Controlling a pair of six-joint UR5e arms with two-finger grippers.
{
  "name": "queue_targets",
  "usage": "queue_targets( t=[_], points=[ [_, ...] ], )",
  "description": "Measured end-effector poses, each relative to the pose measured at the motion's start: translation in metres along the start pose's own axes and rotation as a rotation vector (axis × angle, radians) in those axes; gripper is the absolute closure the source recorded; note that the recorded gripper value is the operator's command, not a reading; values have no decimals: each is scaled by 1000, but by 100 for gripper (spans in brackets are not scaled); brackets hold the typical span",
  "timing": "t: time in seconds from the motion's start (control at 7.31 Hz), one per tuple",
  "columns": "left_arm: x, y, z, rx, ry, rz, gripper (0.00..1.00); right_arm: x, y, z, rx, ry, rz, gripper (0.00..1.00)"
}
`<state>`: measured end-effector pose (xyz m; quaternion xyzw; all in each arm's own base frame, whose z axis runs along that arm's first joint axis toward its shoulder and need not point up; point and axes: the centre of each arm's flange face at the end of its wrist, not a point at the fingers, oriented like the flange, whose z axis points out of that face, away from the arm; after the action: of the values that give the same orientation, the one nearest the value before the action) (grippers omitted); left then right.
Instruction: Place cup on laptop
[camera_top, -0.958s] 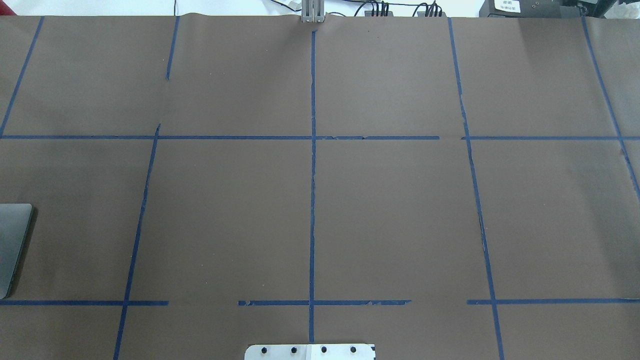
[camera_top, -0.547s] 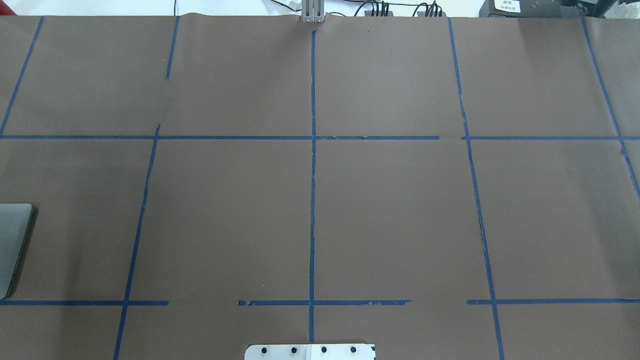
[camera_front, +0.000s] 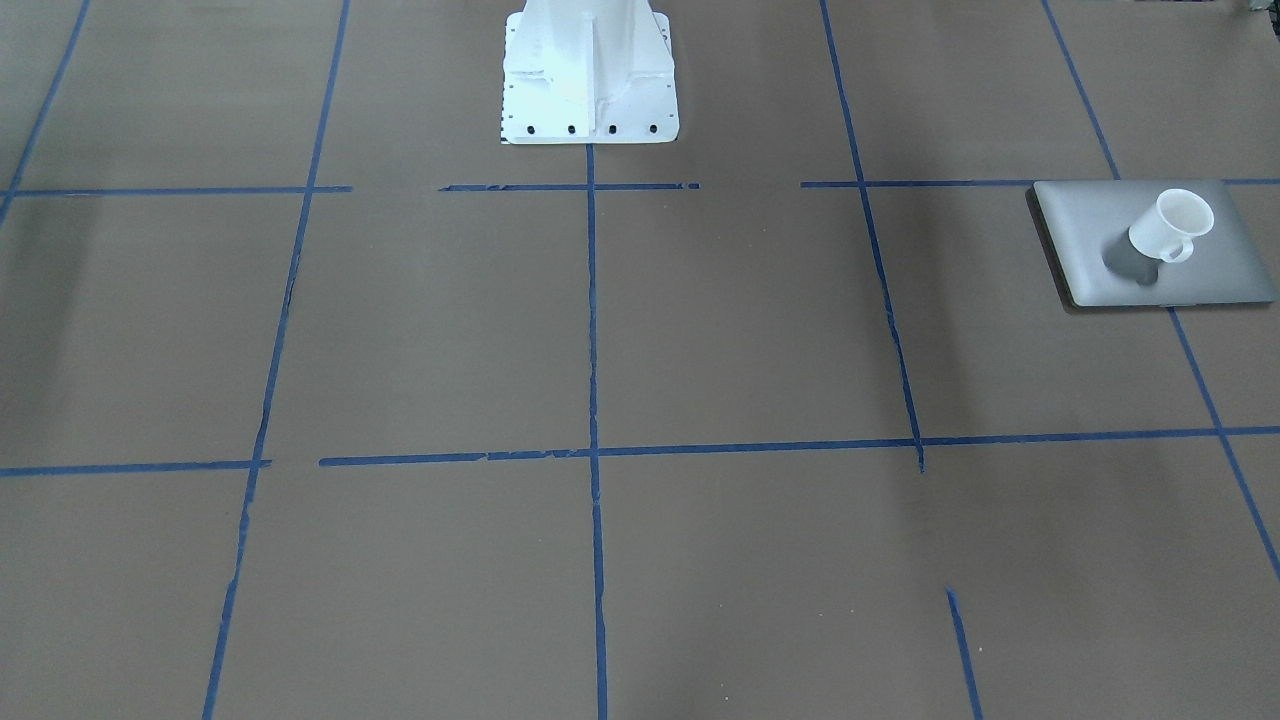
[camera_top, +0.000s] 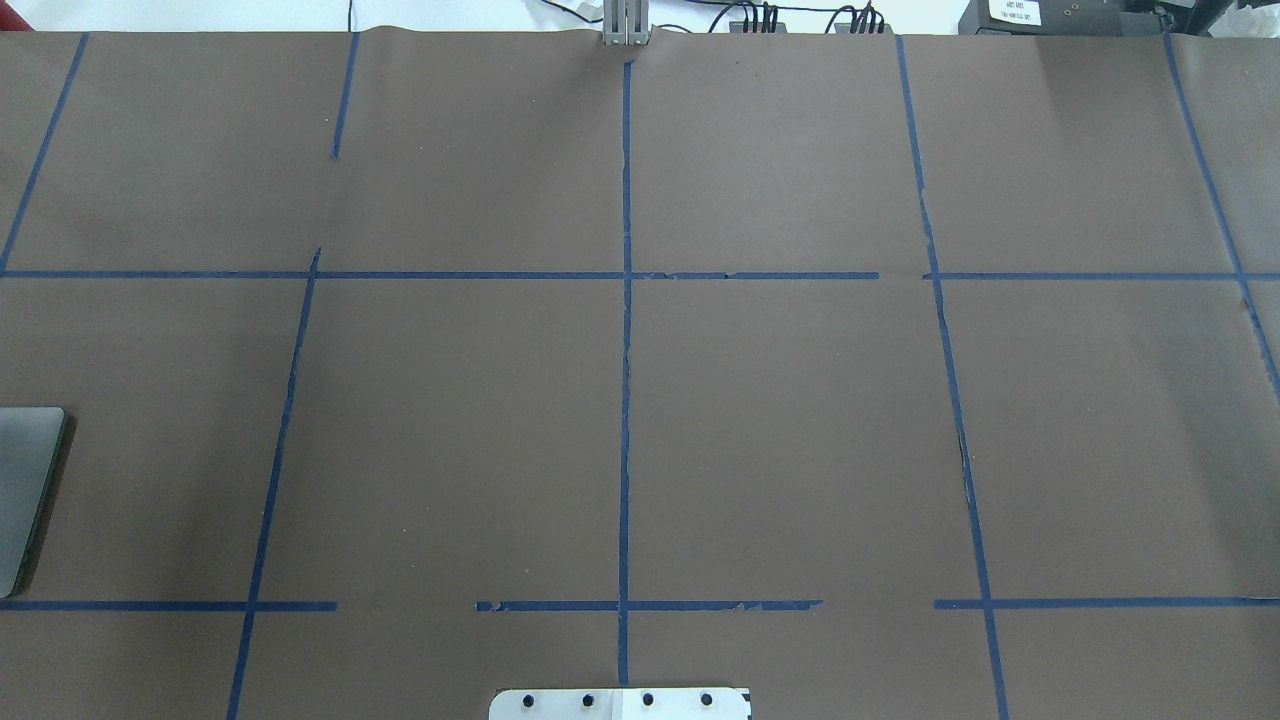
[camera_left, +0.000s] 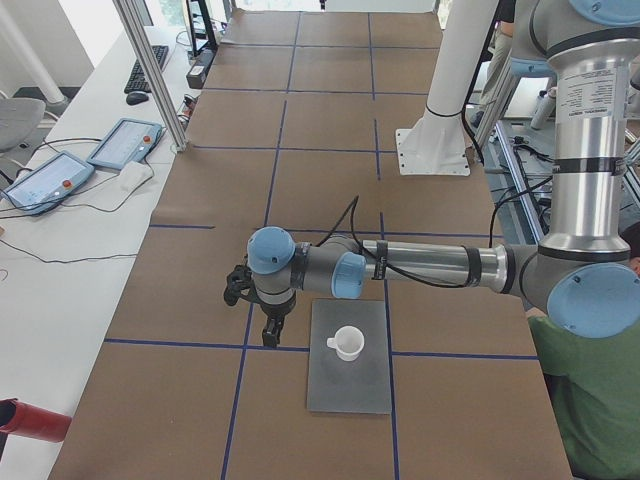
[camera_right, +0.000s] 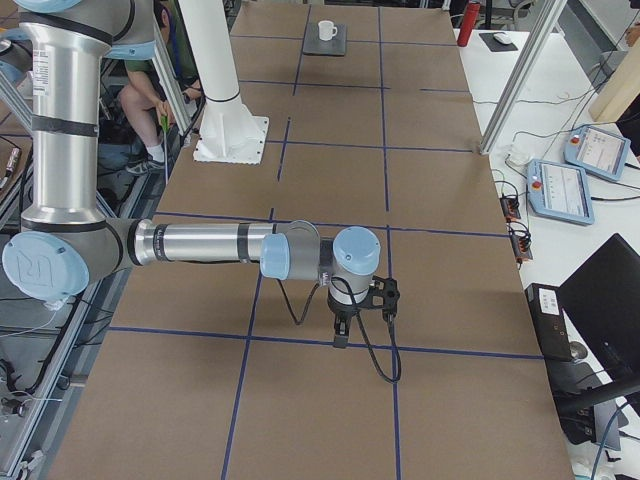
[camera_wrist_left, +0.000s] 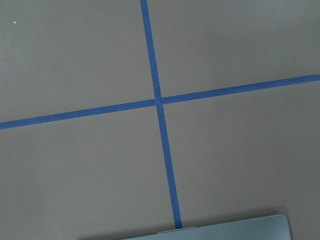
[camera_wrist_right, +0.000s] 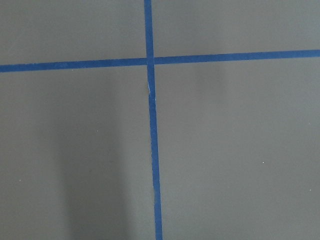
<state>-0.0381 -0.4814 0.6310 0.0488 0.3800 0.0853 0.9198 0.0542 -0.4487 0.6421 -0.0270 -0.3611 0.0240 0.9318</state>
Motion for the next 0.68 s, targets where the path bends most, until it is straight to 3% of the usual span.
queue_targets(
  t=[0.41,0.68],
  points=[
    [-29,21,-18,-31,6,-98,0,0,0,0,0,0,0,0],
    [-39,30,-24,-30,6,-100,0,0,0,0,0,0,0,0]
  ],
)
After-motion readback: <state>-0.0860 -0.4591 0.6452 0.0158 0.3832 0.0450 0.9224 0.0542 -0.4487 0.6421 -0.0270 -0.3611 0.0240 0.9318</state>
